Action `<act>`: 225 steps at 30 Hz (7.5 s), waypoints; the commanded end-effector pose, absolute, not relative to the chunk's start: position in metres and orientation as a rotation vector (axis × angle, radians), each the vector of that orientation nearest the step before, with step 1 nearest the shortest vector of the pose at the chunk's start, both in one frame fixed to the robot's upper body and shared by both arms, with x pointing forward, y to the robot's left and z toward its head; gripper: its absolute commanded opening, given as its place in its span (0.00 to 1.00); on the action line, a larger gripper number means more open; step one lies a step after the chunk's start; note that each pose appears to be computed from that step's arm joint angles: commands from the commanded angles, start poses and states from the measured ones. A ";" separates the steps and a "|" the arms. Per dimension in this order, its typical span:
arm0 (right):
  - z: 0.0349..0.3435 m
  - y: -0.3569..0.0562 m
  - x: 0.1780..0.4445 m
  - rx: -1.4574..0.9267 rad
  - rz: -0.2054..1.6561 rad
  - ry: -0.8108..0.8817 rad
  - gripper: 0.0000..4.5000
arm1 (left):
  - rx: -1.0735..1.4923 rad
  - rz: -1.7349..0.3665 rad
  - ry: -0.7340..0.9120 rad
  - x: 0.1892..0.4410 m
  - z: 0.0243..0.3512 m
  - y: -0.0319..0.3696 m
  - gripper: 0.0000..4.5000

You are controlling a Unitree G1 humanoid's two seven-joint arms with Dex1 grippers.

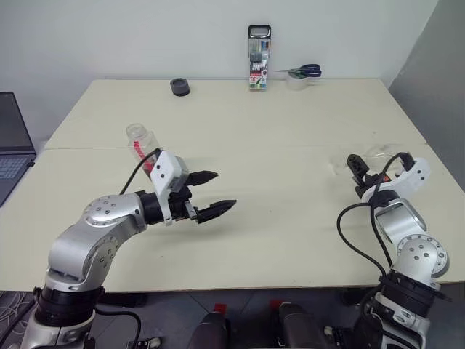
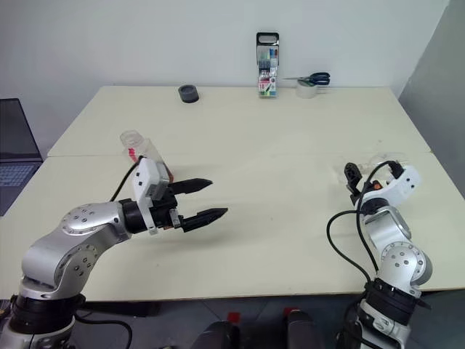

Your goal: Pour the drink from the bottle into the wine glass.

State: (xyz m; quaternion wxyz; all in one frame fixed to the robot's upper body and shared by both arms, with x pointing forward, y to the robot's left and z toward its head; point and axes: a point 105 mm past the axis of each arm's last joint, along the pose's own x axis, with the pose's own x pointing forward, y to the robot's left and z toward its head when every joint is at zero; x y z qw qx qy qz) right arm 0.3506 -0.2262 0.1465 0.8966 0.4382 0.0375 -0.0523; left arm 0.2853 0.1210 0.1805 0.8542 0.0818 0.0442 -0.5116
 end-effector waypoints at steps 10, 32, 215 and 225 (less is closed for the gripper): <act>0.147 -0.237 0.398 1.261 -0.114 0.053 1.00 | 0.238 -1.218 0.052 0.296 0.190 0.105 1.00; 0.109 -0.249 0.447 1.195 -0.180 0.141 1.00 | 0.301 -1.218 0.052 0.306 0.192 0.107 1.00; 0.244 -0.080 0.270 -0.263 1.144 -0.173 0.99 | 0.204 -0.166 -0.062 0.346 0.185 0.276 1.00; 0.241 -0.081 0.270 -0.269 1.132 -0.162 0.99 | 0.210 -0.154 -0.073 0.358 0.184 0.281 1.00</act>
